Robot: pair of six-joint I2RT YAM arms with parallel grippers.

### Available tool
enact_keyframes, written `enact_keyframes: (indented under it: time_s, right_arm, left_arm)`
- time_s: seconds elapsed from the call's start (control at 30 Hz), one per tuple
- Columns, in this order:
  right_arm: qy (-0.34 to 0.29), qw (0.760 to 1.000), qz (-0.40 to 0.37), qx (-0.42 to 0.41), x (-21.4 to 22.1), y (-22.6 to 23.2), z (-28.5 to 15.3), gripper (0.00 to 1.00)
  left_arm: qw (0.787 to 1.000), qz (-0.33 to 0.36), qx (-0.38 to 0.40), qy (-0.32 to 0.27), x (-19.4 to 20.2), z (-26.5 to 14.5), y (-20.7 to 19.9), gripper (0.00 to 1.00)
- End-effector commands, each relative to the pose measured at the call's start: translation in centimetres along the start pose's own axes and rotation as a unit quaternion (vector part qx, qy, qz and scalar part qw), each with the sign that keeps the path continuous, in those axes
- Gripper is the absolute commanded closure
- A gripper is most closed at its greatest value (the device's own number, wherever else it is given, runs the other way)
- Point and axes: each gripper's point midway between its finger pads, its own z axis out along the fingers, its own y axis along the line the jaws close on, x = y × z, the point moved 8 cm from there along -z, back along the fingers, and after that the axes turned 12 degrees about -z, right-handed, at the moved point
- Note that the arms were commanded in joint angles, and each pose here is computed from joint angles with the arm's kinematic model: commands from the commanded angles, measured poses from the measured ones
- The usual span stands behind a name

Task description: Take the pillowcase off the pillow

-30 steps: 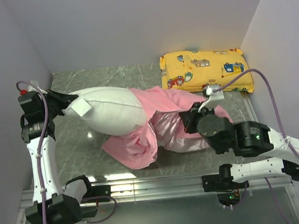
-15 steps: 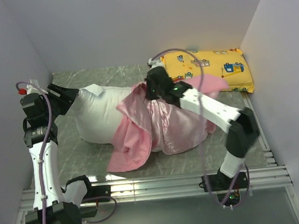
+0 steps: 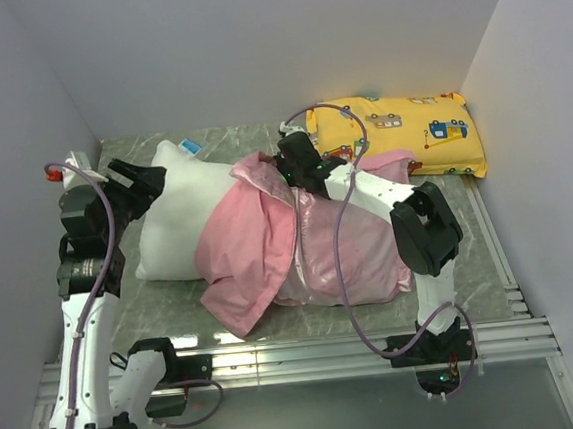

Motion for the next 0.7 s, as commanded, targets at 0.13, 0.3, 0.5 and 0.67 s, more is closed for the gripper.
enact_keyframes:
  time_s: [0.13, 0.3, 0.5, 0.67]
  right_arm:
    - [0.005, 1.0, -0.029, -0.005, -0.8, 0.9, -2.2, 0.98]
    - [-0.011, 0.999, -0.029, -0.009, -1.9, 0.9, -4.1, 0.89]
    - [-0.044, 0.999, -0.033, -0.001, -3.7, 0.8, -7.6, 0.59]
    - [-0.093, 0.995, -0.036, 0.021, -5.7, 0.0, -12.8, 0.38]
  left_arm:
    - [0.993, -0.075, -0.091, 0.005, 6.5, 1.9, 6.0, 0.01]
    - [0.987, -0.105, -0.112, 0.047, 9.0, 4.3, 8.3, 0.01]
    - [0.981, -0.114, -0.137, 0.077, 10.8, 7.0, 10.1, 0.49]
    - [0.981, -0.118, -0.136, 0.072, 10.9, 7.2, 10.5, 1.0]
